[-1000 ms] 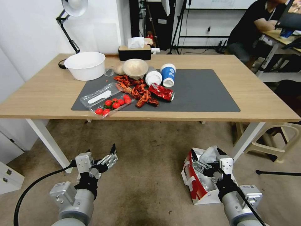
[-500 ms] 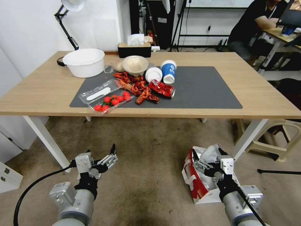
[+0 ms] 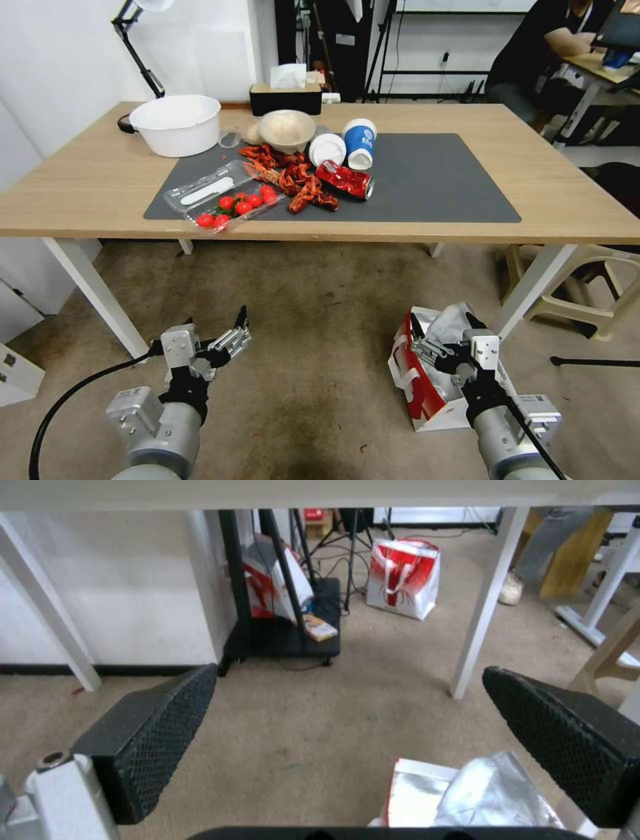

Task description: Pick up the food delivery bag from the floor and place it on the table.

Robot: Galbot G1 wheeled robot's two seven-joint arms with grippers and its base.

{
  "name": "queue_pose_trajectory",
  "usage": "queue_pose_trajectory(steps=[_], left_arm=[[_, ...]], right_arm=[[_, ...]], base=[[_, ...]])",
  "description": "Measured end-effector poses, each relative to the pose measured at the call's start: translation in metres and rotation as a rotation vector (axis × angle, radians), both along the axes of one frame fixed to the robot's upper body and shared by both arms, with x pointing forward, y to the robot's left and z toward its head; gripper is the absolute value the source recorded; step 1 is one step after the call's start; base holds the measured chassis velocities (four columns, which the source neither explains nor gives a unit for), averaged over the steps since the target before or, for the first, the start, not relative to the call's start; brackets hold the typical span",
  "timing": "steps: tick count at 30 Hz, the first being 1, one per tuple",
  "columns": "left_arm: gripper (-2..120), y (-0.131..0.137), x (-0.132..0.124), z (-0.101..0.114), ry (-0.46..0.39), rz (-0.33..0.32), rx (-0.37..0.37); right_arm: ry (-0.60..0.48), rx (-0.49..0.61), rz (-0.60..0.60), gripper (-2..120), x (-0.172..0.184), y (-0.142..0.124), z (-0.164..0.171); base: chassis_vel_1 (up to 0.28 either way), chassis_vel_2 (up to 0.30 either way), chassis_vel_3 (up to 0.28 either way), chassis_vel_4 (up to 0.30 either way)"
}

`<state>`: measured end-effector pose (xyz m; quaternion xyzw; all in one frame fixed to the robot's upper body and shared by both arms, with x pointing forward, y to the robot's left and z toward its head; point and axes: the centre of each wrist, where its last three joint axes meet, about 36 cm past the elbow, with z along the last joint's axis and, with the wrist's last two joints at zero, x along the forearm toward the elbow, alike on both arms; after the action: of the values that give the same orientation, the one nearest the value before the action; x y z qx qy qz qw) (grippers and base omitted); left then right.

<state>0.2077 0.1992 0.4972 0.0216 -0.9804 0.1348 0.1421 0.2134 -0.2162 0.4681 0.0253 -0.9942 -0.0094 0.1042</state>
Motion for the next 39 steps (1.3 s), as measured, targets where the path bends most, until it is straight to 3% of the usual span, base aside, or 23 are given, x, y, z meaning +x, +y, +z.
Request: queue_pose_trajectory(steps=[39], left_arm=[[100, -0.0016, -0.0025, -0.0071, 0.006, 0.008, -0.001]], right_arm=[[-0.019, 0.003, -0.010, 100, 0.0004, -0.0037, 0.0003]], base=[[0.000, 0.000, 0.000, 0.000]])
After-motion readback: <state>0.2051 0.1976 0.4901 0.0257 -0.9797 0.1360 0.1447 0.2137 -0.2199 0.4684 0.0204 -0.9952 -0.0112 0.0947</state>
